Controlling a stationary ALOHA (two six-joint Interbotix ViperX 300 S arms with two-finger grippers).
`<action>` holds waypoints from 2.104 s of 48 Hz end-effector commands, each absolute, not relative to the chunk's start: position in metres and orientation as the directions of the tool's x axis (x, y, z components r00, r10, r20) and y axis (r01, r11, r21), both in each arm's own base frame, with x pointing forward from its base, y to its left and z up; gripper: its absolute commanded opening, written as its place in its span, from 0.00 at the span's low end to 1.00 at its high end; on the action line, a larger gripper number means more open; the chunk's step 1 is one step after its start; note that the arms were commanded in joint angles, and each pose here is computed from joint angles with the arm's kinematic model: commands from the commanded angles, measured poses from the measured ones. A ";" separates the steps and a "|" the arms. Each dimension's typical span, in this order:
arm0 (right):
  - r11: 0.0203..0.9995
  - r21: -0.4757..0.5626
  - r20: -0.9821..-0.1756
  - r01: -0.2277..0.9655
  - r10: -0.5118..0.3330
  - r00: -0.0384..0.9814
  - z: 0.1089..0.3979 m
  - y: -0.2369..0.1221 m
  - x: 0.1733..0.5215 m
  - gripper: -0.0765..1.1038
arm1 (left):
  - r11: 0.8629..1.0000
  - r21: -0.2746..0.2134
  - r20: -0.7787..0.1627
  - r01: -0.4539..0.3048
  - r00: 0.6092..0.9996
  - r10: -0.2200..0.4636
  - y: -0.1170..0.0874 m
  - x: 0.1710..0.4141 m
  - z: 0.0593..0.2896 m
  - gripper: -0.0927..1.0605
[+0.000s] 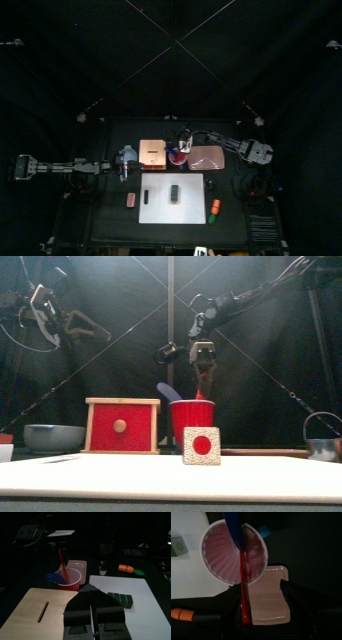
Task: Cut the sushi into 4 pieces with the knife
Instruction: Pick up the knife at its handle with right hand
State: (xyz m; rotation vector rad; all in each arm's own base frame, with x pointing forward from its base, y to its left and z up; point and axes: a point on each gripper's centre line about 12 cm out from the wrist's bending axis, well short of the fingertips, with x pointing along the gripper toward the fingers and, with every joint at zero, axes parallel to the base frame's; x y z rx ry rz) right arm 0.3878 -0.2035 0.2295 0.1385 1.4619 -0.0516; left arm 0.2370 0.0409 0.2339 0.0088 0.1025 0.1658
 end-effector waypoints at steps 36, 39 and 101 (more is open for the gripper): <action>0.987 0.108 -0.982 0.119 0.087 0.169 0.246 -0.207 0.404 0.66 | 0.986 0.016 -0.089 -0.165 0.982 0.165 0.041 0.239 0.238 0.05; 0.987 0.108 -0.982 0.117 0.087 0.170 0.248 -0.207 0.405 0.66 | 0.986 0.016 -0.092 -0.163 0.982 0.164 0.041 0.238 0.236 0.05; 0.986 0.119 -0.989 0.119 0.106 0.105 0.236 -0.206 0.397 0.43 | 0.985 0.017 -0.089 -0.171 0.981 0.171 0.042 0.236 0.237 0.05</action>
